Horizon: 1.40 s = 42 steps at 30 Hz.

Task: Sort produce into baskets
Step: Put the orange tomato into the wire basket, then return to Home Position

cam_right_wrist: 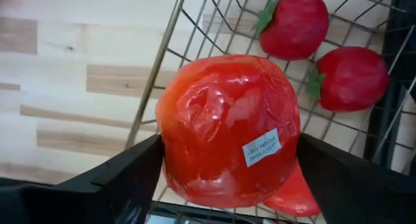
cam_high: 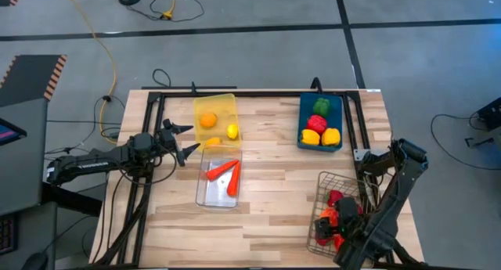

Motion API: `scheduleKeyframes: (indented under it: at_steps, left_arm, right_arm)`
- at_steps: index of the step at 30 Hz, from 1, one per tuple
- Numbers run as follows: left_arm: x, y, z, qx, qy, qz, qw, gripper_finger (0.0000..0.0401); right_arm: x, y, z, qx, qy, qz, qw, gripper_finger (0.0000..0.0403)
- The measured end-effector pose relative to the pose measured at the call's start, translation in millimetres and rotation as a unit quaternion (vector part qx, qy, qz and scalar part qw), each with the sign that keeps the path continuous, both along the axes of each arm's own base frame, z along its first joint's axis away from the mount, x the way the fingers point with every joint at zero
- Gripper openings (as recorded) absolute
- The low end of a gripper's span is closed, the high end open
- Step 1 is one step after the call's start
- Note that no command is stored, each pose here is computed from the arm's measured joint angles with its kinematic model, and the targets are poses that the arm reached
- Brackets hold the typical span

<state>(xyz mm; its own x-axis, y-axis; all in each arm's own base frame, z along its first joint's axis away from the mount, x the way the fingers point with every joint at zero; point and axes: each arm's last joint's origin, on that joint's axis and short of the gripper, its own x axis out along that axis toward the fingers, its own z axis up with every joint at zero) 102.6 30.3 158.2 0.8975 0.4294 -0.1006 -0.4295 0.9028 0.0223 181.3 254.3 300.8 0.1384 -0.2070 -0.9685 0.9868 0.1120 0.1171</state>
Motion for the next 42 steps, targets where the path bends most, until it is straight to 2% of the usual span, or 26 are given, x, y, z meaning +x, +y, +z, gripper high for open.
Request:
scheduleKeyframes:
  at_steps: [4, 12, 15, 18, 21, 24, 26, 28, 33, 36, 39, 42]
  left_arm:
    - [0, 0, 0, 0.0, 0.0, 0.0, 1.0, 0.0359]
    - [0, 0, 0, 0.0, 0.0, 0.0, 1.0, 0.0359]
    - [0, 0, 0, 0.0, 0.0, 0.0, 1.0, 0.0359]
    - [0, 0, 0, 0.0, 0.0, 0.0, 1.0, 0.0359]
    - [0, 0, 0, 0.0, 0.0, 0.0, 1.0, 0.0359]
    - [0, 0, 0, 0.0, 0.0, 0.0, 1.0, 0.0359]
    - [0, 0, 0, 0.0, 0.0, 0.0, 1.0, 0.0359]
    - [0, 0, 0, 0.0, 0.0, 0.0, 1.0, 0.0359]
    - [0, 0, 0, 0.0, 0.0, 0.0, 1.0, 0.0359]
    - [0, 0, 0, 0.0, 0.0, 0.0, 1.0, 0.0359]
    - [0, 0, 0, 0.0, 0.0, 0.0, 1.0, 0.0359]
    - [0, 0, 0, 0.0, 0.0, 0.0, 1.0, 0.0359]
  right_arm:
    - [3, -2, 0, -0.002, 0.005, 0.02, 1.0, 0.0394]
    - [11, -7, 0, -0.01, 0.001, 0.03, 1.0, 0.0398]
    - [18, -12, 1, -0.037, -0.034, 0.024, 0.998, 0.0394]
    - [25, -20, 4, -0.09, -0.097, 0.028, 0.991, 0.0386]
    - [34, -29, 11, -0.161, -0.178, 0.04, 0.97, 0.0377]
    - [49, -42, 20, -0.258, -0.247, 0.072, 0.932, 0.0368]
    - [61, -53, 26, -0.316, -0.253, 0.106, 0.908, 0.036]
    - [73, -66, 35, -0.354, -0.233, 0.137, 0.895, 0.0351]
    - [102, -103, 65, -0.403, -0.192, 0.192, 0.874, 0.0322]
    - [118, -127, 89, -0.408, -0.183, 0.256, 0.857, 0.0305]
    - [128, -153, 113, -0.405, -0.206, 0.323, 0.83, 0.029]
    - [135, -181, 131, -0.42, -0.229, 0.361, 0.8, 0.0277]
